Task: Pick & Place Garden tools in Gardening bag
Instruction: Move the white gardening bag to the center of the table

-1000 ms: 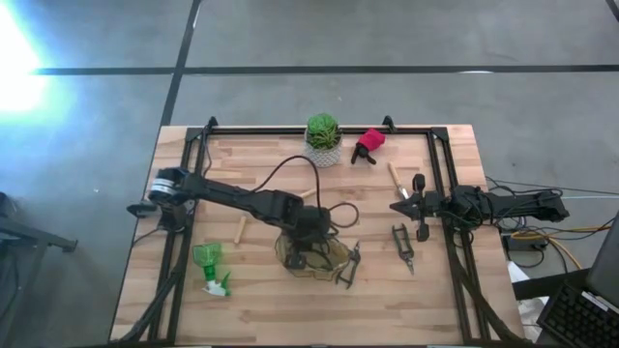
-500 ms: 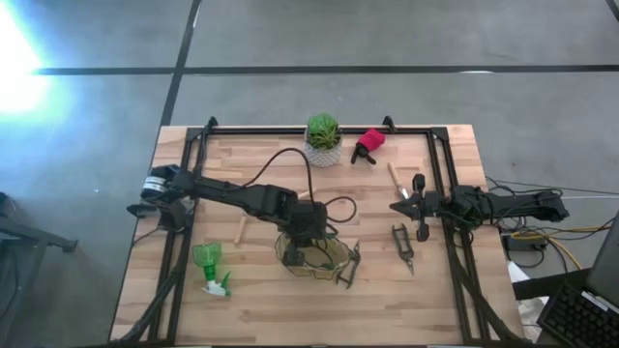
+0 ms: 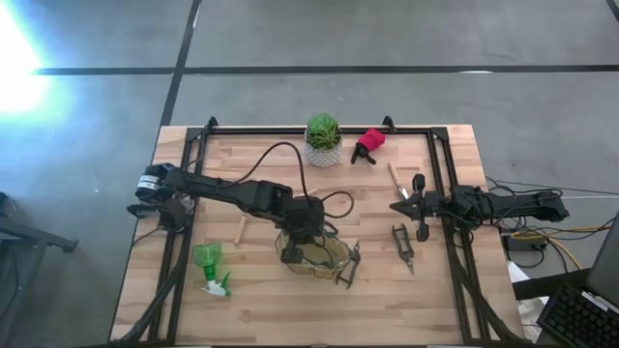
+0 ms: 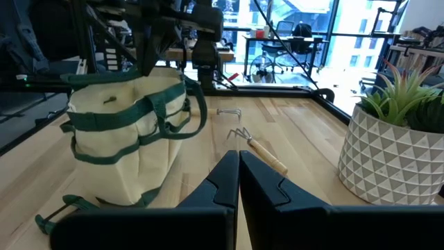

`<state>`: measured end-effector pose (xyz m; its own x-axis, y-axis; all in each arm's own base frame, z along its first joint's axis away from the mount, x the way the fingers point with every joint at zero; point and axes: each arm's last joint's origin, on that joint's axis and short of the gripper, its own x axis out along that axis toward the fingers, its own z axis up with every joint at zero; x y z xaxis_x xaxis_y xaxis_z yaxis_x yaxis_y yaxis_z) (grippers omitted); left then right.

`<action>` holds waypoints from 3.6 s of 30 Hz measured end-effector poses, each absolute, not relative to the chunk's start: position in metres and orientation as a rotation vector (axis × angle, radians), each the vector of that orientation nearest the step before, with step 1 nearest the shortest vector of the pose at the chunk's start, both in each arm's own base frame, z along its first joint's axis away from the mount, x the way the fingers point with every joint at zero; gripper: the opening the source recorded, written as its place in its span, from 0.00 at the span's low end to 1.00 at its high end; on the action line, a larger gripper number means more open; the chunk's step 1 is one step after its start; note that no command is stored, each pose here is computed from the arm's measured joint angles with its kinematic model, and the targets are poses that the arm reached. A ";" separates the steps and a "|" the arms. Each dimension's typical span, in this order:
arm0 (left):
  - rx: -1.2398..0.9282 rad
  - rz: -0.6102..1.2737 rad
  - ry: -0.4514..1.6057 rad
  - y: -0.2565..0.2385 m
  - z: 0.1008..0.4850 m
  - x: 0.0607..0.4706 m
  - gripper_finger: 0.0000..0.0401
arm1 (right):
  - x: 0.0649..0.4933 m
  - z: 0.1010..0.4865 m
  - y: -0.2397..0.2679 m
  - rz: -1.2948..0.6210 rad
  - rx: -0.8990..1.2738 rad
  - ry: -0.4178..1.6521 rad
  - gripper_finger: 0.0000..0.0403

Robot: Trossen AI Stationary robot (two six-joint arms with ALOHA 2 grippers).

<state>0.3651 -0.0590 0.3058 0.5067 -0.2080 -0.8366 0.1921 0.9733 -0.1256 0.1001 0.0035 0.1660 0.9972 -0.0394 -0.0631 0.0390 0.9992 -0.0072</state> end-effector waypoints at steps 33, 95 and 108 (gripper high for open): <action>-0.025 -0.247 1.001 -0.059 0.306 0.366 0.00 | 0.104 0.213 0.011 0.217 0.116 -0.405 0.02; -0.074 -0.282 1.029 -0.058 0.306 0.364 0.00 | 0.322 0.285 0.217 -0.409 -0.241 0.720 0.02; -0.104 -0.323 1.025 -0.057 0.307 0.365 0.00 | 0.335 0.284 0.220 -0.433 -0.085 0.652 0.13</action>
<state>0.3646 -0.0575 0.3074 0.4767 -0.3122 -0.8217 0.2154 0.9478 -0.2351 0.3348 0.2200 0.2840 0.7089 -0.4159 -0.5697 0.3634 0.9076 -0.2104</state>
